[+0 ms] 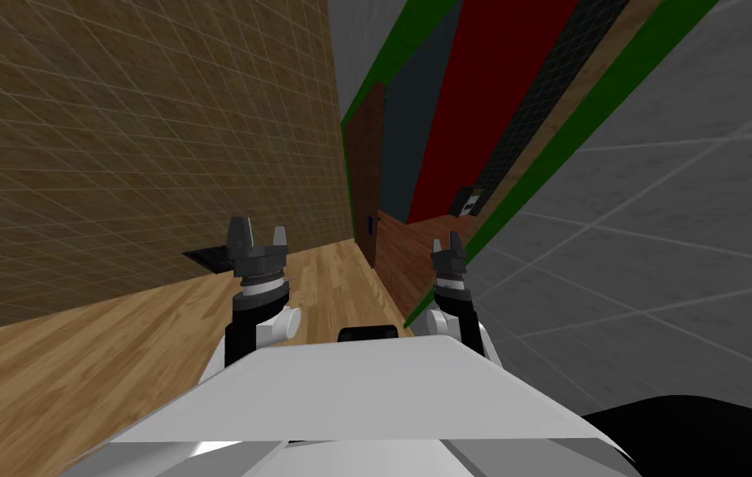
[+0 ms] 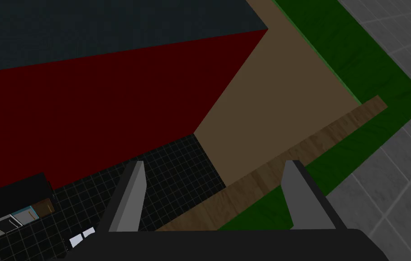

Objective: Push the door open

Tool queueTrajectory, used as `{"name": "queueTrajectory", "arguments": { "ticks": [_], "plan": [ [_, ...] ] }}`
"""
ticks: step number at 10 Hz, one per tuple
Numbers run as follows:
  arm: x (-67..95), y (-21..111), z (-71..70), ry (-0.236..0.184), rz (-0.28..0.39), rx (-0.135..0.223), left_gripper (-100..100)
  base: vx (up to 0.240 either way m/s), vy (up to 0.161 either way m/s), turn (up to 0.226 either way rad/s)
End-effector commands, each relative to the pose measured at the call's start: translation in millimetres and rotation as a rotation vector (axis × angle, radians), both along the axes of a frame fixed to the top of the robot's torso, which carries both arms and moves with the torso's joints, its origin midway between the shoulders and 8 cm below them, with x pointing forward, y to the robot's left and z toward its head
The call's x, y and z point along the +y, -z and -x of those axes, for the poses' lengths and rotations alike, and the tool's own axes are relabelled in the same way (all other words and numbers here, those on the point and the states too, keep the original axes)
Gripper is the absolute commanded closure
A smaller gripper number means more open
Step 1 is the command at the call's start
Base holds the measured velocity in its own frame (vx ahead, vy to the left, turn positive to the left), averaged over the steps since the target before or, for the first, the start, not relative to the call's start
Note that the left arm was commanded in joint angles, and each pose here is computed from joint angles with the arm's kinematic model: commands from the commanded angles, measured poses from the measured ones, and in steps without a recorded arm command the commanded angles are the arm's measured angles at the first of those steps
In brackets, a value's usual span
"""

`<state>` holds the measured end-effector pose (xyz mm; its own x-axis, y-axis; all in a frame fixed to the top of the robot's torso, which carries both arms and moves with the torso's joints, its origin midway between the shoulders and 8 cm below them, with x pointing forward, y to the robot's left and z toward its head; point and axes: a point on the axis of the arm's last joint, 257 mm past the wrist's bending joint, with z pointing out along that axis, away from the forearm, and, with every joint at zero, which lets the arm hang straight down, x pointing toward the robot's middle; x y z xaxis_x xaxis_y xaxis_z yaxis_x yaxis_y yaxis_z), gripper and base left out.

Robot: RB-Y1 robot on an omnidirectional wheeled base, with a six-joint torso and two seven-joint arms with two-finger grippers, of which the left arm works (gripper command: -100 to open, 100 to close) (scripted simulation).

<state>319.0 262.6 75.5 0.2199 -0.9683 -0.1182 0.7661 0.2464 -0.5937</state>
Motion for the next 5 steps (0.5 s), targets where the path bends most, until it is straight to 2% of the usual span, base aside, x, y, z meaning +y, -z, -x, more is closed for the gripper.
{"name": "queueTrajectory", "arguments": {
  "ticks": [1,3,5],
  "plan": [
    [-2.9,6.8,-8.0,0.022,0.009,0.013,-100,0.127,-0.031,-0.058],
    [-6.5,14.9,-17.5,0.047,0.021,0.029,-100,0.063,0.077,-0.130],
    [-12.8,28.3,-32.8,0.087,0.040,0.056,-100,0.077,0.086,-0.121]
  ]
}}
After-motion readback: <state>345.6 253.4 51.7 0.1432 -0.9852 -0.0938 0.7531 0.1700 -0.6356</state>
